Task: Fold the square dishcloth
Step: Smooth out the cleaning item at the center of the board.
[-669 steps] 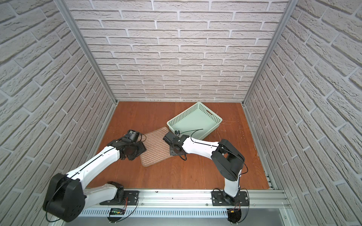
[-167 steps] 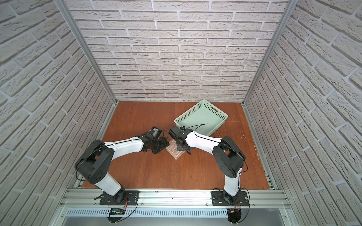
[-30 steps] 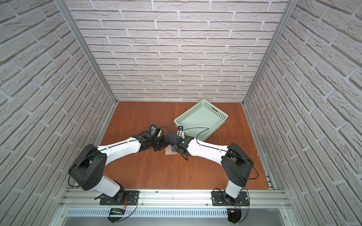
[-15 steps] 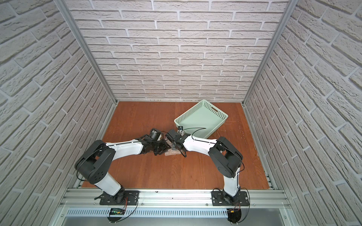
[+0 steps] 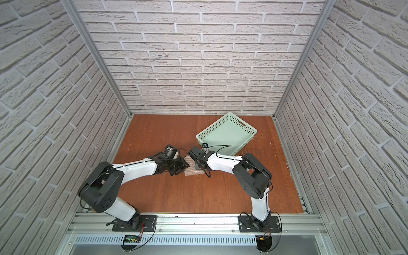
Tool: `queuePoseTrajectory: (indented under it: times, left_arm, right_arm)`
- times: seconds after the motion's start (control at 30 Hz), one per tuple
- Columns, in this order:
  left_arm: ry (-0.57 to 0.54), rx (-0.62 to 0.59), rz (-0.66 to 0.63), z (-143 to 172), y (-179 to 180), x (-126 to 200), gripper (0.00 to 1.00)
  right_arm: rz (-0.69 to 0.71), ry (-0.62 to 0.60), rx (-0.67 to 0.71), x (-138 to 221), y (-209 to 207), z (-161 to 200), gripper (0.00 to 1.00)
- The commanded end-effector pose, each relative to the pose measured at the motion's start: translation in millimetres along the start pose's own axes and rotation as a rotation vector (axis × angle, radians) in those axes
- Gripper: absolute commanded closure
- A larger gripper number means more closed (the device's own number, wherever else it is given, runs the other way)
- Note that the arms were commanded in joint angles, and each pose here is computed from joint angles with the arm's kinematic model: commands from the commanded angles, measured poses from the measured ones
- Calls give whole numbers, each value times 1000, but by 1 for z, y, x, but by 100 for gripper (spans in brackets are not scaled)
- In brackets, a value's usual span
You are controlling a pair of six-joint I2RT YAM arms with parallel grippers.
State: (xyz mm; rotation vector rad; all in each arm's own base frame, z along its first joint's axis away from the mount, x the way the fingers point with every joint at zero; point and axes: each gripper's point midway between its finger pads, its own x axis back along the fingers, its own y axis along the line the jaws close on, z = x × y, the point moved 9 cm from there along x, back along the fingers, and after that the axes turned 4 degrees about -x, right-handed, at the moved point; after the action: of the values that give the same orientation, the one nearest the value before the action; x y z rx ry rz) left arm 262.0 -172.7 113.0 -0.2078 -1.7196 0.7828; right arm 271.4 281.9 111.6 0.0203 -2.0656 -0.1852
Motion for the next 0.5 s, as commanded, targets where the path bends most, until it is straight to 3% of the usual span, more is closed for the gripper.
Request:
queuePoseTrajectory:
  times: [0.0,0.27,0.47]
  left_arm:
    - [-37,-34,1,-5,-8,14,55]
    - [-148,-91,-19,-9,-21,55,47]
    - [-303,-114,-85,-10,-17,101,35]
  right_arm:
    - [-50,-21,6,24,2,-7,93]
    - [-75,-119,24,77,-9,-21,83]
    - [-30,-231,17,113,-34,-29,61]
